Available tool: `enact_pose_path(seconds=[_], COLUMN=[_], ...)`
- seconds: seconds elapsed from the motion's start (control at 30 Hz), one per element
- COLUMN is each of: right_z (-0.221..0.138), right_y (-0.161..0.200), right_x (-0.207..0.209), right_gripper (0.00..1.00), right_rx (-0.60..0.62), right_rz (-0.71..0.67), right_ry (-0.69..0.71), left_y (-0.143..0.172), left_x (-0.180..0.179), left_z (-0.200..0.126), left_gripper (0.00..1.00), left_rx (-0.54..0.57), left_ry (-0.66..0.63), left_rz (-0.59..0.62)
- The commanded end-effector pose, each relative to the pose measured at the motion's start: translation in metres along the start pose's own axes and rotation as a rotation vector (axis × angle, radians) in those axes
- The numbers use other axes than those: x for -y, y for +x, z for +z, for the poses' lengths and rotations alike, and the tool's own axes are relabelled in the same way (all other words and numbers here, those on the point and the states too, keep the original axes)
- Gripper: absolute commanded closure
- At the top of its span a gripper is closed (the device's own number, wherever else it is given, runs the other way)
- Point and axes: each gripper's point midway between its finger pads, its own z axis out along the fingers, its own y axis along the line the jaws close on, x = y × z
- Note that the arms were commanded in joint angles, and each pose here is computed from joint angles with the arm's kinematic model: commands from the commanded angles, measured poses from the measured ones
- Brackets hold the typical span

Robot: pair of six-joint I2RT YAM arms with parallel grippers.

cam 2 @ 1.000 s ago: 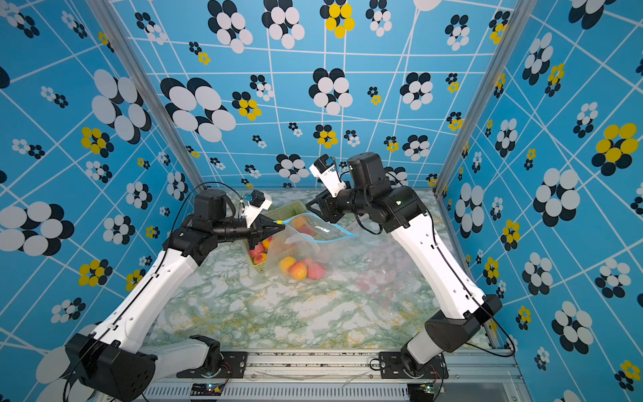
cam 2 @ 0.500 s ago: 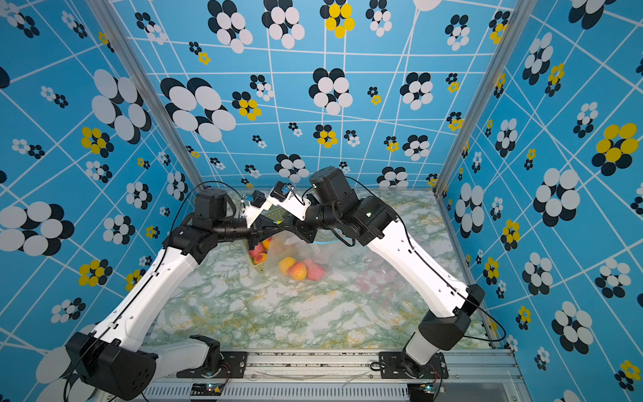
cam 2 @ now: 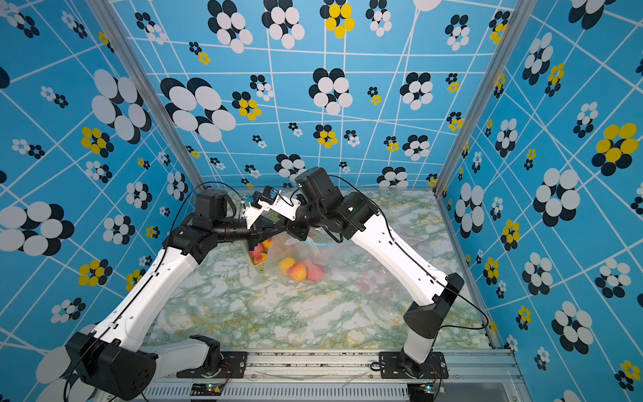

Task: Place the peach in a zip-top bag and seal the zipper
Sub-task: Zip the zipper on the zipper food storage bag.

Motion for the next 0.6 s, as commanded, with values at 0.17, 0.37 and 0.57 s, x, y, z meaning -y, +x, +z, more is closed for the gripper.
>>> enact_pose_path(seconds=[0.17,0.37,0.57], right_z=[-0.004,0.001,0.003], right_y=[0.004,0.012,0.012], right_x=[-0.001,-0.001,0.0], right_gripper=[0.72,0.71,0.84], right_rx=[-0.038,-0.072,-0.08], right_rz=[-0.019,-0.014,-0.012], right_ry=[0.004,-0.003,-0.001], left_y=[-0.004,-0.006,-0.004], left_x=[0.005,0.008,0.007], left_z=[-0.004,-0.005,-0.005], left_gripper=[1.0,1.0,1.0], left_rx=[0.014,0.021,0.019], left_ry=[0.021,0.028,0.027], left_rz=[0.01,0.014,0.008])
